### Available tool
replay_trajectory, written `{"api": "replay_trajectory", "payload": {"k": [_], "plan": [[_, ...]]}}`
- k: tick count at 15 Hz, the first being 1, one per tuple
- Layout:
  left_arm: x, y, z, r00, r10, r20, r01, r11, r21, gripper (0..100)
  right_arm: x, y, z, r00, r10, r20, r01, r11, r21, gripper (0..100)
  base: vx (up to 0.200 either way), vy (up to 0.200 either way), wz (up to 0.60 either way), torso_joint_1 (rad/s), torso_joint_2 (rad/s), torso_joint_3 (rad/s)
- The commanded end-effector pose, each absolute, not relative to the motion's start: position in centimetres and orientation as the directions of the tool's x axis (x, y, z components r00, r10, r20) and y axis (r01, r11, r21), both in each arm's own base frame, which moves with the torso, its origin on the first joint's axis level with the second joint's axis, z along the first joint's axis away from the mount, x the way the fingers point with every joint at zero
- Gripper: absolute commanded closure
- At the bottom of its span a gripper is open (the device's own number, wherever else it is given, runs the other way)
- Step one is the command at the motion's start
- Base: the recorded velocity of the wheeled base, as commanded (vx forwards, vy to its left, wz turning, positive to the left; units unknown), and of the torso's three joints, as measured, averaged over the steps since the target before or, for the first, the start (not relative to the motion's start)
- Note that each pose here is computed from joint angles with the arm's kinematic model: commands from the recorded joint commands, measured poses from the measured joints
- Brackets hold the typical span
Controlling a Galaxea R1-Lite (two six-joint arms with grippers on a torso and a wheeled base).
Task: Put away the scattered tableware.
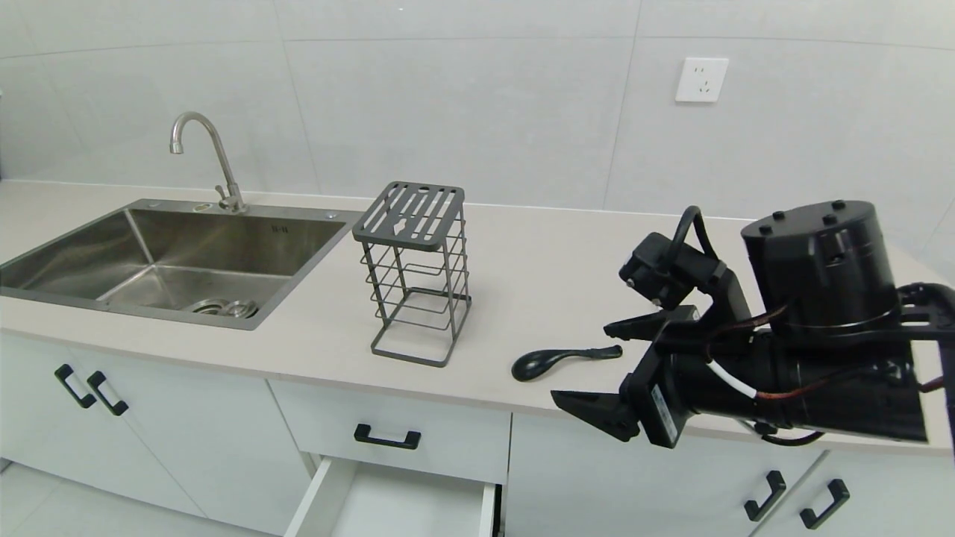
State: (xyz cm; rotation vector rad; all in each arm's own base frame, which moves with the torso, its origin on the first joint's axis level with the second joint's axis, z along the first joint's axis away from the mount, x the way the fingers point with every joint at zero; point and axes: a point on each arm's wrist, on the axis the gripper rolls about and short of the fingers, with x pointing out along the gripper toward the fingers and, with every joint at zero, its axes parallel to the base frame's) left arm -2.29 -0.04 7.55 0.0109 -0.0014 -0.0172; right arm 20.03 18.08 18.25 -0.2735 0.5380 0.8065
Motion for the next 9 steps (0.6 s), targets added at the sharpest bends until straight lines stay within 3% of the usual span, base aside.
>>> {"api": "replay_trajectory", "payload": {"k": [1,5,9], "plan": [[-2.3,0.0,7.5,1.0,-0.017,0.0,0.017,1.0,0.011,0,20.6,16.3,15.7,0.572,0.549,-0.61,-0.717,0.695,-0.047,0,0.0,0.0,0.0,0.0,0.0,0.0],[-2.3,0.0,7.5,1.0,-0.017,0.0,0.017,1.0,0.011,0,22.3,14.2,16.0,0.62,0.509,-0.597,-0.665,0.745,-0.055,0,0.0,0.0,0.0,0.0,0.0,0.0],[-2.3,0.0,7.5,1.0,-0.017,0.0,0.017,1.0,0.011,0,23.7,11.9,14.4,0.607,0.472,-0.639,-0.686,0.717,-0.122,0,0.0,0.0,0.0,0.0,0.0,0.0]]}}
